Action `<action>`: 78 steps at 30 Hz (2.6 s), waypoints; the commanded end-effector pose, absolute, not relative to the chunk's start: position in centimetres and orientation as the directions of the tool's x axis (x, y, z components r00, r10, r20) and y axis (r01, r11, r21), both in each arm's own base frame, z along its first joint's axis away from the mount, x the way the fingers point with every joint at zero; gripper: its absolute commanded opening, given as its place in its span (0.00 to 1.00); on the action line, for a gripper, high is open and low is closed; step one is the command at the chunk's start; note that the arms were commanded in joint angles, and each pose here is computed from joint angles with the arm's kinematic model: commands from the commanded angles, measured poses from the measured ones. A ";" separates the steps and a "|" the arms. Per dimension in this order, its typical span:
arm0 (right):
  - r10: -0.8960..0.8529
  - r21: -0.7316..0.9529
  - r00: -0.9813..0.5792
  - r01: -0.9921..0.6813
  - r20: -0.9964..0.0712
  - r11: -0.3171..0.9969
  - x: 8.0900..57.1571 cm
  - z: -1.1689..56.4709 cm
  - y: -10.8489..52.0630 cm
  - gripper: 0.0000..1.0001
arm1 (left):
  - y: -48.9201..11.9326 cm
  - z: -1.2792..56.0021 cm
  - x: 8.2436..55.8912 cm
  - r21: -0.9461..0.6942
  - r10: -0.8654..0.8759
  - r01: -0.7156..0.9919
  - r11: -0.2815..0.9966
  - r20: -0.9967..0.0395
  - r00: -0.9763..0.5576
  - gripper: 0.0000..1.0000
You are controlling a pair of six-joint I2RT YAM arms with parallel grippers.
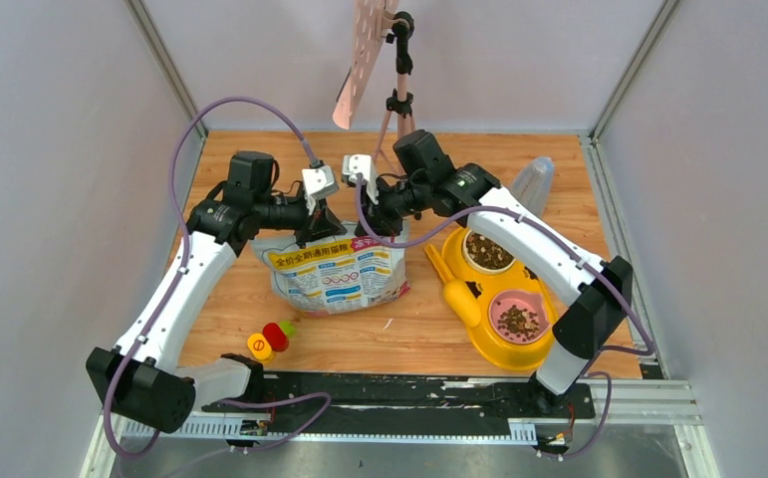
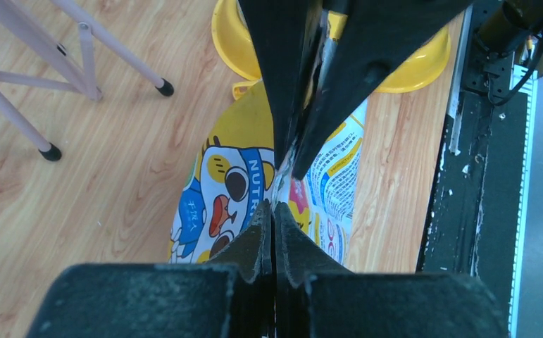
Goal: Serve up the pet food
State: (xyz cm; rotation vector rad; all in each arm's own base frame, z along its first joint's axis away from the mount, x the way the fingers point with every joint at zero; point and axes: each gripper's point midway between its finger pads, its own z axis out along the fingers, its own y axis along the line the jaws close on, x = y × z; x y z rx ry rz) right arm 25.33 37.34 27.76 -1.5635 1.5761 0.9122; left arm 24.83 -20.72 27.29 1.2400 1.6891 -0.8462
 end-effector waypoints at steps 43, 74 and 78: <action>-0.485 -0.062 0.002 -0.992 -0.875 0.107 27.4 31.4 29.8 0.00 | -17.8 27.7 23.1 0.149 0.545 0.963 0.227 -0.838 0.001 0.00; -0.426 -0.067 0.101 -0.993 -0.899 -0.093 25.0 31.0 37.3 0.51 | -18.8 29.6 23.1 0.132 0.488 0.967 0.219 -0.873 0.009 0.02; -0.452 -0.080 0.104 -0.994 -0.886 -0.073 25.8 30.2 37.4 0.09 | -17.9 29.0 23.0 0.134 0.538 0.964 0.229 -0.843 -0.010 0.28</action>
